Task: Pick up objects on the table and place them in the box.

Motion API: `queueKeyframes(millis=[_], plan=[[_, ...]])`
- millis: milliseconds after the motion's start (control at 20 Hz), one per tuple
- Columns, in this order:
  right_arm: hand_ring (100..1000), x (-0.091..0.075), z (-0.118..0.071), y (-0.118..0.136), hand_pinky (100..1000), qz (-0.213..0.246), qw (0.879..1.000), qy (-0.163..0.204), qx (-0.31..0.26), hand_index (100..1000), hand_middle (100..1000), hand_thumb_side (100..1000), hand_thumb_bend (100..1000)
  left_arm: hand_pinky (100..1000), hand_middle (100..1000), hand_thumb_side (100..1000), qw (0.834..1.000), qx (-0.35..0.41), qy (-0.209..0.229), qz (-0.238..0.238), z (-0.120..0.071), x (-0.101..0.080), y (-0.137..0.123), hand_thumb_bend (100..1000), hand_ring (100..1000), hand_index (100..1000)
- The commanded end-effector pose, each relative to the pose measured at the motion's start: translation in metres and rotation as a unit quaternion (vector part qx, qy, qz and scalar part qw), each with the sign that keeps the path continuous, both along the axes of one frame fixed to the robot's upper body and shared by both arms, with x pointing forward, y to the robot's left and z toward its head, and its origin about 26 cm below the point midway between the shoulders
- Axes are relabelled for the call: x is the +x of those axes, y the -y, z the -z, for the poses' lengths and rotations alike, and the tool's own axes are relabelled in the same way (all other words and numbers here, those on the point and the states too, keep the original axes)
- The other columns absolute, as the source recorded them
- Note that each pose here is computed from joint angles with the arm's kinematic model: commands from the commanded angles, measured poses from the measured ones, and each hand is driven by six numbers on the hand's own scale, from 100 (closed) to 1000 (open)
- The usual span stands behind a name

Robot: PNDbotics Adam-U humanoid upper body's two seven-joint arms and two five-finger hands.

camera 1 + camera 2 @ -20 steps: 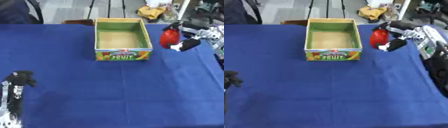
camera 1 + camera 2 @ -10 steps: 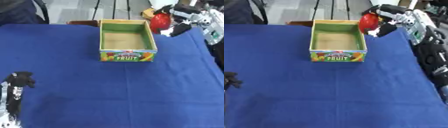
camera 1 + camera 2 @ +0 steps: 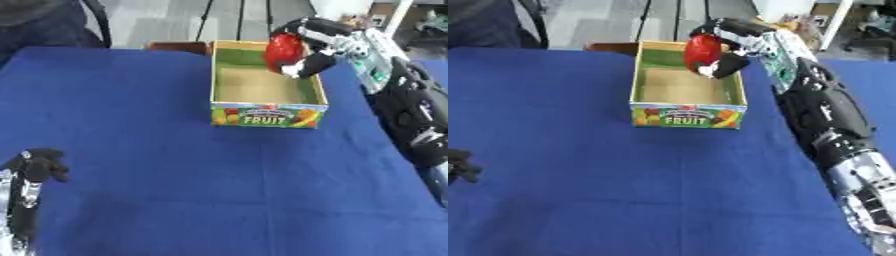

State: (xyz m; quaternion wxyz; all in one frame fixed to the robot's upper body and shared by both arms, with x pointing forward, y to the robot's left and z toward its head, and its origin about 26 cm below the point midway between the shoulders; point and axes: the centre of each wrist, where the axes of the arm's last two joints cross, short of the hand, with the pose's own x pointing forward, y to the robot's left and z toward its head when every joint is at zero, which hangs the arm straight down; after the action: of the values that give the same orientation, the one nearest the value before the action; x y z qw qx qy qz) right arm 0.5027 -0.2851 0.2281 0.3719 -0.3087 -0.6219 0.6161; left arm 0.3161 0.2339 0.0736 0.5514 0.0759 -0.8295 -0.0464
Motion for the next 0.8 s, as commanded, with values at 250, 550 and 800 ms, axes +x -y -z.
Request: queueKeyframes(millis=[250, 550, 800], plan=[[416, 0.004, 0.005, -0.010, 156, 0.029, 0.999, 0.012, -0.029, 923, 701, 166, 100, 570, 381, 815, 1.000, -0.004, 0.018, 0.012, -0.012, 0.002, 0.005, 960, 342, 551], [598, 0.003, 0.009, -0.010, 415, 0.026, 0.998, 0.027, -0.049, 957, 863, 443, 100, 570, 381, 816, 1.000, -0.006, 0.019, 0.011, -0.012, 0.002, 0.005, 960, 342, 551], [619, 0.001, 0.004, -0.005, 443, 0.022, 0.997, 0.058, -0.046, 974, 870, 610, 100, 570, 381, 816, 1.000, -0.006, 0.017, 0.008, -0.010, 0.002, 0.004, 961, 342, 550]])
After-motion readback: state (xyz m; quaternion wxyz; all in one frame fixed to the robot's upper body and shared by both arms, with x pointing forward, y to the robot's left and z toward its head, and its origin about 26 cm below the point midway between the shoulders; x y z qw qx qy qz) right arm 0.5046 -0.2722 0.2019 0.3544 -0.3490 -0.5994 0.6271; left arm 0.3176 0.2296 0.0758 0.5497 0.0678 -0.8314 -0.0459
